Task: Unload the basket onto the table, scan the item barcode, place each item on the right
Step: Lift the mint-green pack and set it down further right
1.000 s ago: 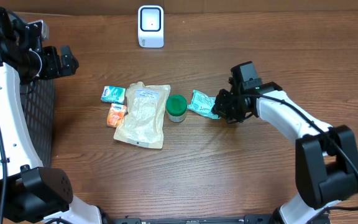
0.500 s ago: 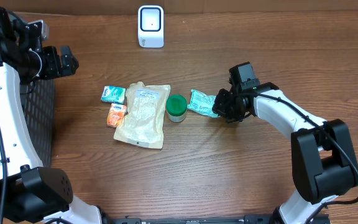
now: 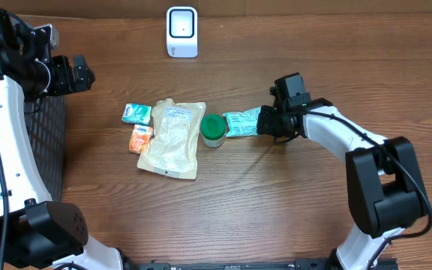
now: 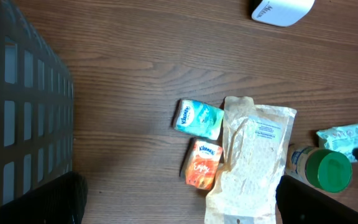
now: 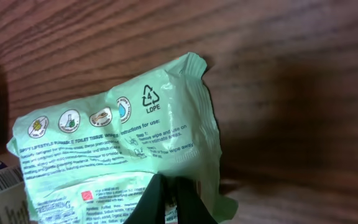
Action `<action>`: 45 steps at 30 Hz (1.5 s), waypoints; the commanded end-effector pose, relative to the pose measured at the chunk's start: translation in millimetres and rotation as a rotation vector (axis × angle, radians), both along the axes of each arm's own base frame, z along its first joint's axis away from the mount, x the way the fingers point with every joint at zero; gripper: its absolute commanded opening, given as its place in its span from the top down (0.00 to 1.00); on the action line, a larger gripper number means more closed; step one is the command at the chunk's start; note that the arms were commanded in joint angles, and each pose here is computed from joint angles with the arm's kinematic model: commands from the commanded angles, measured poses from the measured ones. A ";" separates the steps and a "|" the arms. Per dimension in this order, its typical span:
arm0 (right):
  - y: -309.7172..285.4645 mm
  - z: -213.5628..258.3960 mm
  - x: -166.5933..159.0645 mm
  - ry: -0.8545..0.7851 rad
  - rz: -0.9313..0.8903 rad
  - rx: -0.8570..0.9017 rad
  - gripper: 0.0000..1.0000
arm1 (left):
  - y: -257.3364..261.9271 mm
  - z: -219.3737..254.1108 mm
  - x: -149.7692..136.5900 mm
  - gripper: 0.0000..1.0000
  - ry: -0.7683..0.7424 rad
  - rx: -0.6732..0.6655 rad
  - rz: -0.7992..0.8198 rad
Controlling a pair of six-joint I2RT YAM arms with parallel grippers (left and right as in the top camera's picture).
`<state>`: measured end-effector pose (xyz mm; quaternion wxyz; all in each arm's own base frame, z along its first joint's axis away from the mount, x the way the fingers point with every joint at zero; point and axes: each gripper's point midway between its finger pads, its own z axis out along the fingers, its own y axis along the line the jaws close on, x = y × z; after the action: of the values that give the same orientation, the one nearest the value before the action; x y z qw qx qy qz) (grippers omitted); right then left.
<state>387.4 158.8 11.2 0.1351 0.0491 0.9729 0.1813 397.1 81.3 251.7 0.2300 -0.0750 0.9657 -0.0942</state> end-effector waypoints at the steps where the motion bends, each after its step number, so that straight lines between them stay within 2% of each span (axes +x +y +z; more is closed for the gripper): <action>1: -17.9 -27.6 -4.0 0.020 0.045 -0.124 0.95 | -1.9 18.3 -2.2 0.00 -0.050 -0.002 0.005; 2: -22.0 -28.0 -3.1 0.016 0.038 -0.148 0.95 | -1.9 18.3 -2.2 0.00 -0.050 -0.002 0.005; 3: -24.0 -27.5 -2.1 0.012 0.035 -0.160 0.88 | -1.9 18.3 -2.2 0.00 -0.050 -0.002 0.005; 4: -26.9 -26.3 -0.4 0.001 0.049 -0.177 0.74 | -1.9 18.3 -2.2 0.00 -0.050 -0.002 0.005; 5: -27.9 -25.4 0.6 -0.007 0.062 -0.183 0.66 | -1.9 18.3 -2.2 0.01 -0.050 -0.002 0.005; 7: -31.5 -23.6 1.6 -0.015 0.091 -0.200 0.43 | -1.8 18.3 -2.1 0.00 -0.050 -0.001 0.005; 10: -44.0 -18.7 6.5 -0.017 0.083 -0.261 0.29 | -1.9 18.3 -2.2 0.01 -0.050 -0.002 0.005; 12: -46.8 -9.3 12.6 -0.023 0.076 -0.271 0.26 | -1.9 18.3 -2.2 0.00 -0.050 -0.002 0.005; 17: -39.2 34.4 30.9 -0.049 0.081 -0.249 0.23 | -1.8 18.2 -2.0 0.00 -0.050 -0.002 0.005; 21: -15.8 63.4 31.1 -0.030 0.121 -0.143 0.24 | -1.8 18.3 -2.1 0.00 -0.050 -0.001 0.005; 23: 1.9 67.8 27.9 -0.025 0.144 -0.067 0.31 | -1.8 18.1 -2.2 0.01 -0.049 -0.002 0.005; 28: 24.3 56.6 27.4 0.003 0.074 -0.016 0.61 | -1.8 18.1 -2.1 0.00 -0.049 -0.002 0.005; 31: 35.7 46.6 26.5 0.039 0.012 0.009 0.71 | -1.8 18.1 -2.1 0.01 -0.049 -0.002 0.005; 37: 52.4 28.4 7.5 0.151 0.001 0.051 0.71 | -1.8 18.1 -2.1 0.00 -0.049 -0.002 0.005; 45: 29.7 19.7 -31.6 0.314 0.024 -0.027 0.70 | -0.2 17.6 -1.3 0.00 -0.050 0.007 0.007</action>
<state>359.4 194.7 31.2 -0.0105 0.0648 0.9846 0.1621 397.4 81.5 251.8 0.2307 -0.0750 0.9656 -0.0938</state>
